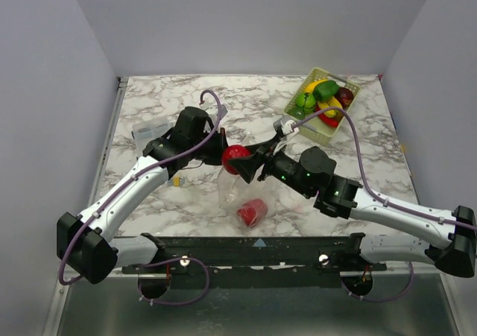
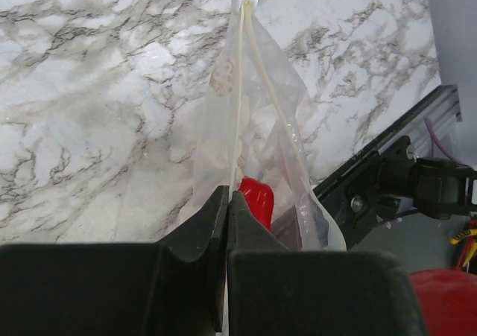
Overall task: Place the food in the zip-top bag and seal the zipper
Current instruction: Place the fake fruit in the zipper food storage bag.
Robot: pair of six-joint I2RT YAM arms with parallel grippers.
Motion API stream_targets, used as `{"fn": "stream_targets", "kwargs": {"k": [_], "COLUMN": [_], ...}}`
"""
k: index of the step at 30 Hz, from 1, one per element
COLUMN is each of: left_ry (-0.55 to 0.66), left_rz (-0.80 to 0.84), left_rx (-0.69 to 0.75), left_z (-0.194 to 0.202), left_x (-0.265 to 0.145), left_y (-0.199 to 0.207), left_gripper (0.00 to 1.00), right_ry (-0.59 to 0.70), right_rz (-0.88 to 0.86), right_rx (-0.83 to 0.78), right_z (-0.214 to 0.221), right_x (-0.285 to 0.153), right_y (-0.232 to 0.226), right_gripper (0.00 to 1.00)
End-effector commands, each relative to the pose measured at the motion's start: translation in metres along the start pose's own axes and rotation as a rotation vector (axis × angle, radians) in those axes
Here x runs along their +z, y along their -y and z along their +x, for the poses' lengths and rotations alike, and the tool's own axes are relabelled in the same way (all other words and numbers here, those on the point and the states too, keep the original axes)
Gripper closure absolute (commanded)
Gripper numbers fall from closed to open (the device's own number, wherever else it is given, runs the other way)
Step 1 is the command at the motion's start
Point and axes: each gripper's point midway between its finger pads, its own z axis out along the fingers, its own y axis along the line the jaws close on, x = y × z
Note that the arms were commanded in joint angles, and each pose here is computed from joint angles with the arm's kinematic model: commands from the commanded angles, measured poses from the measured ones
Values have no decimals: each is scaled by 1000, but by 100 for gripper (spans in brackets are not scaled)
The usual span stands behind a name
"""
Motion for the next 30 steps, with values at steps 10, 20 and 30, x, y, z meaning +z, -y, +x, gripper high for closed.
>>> {"fn": "stream_targets", "kwargs": {"k": [10,20,30], "left_ry": [46,61,49], "left_rz": [298,234,213], "left_rx": [-12,-6,-22], "left_z": [-11,-11,-12], "left_x": [-17,-16,-12], "left_y": [58,47,41], "left_gripper": [100,100,100], "right_ry": [27,-20,-91], "right_rz": [40,298,448], "right_rx": [82,47,-86], "right_z": [29,27,26], "right_x": [-23,-21,-23], "right_y": [18,57,77], "right_gripper": [99,98,72]}}
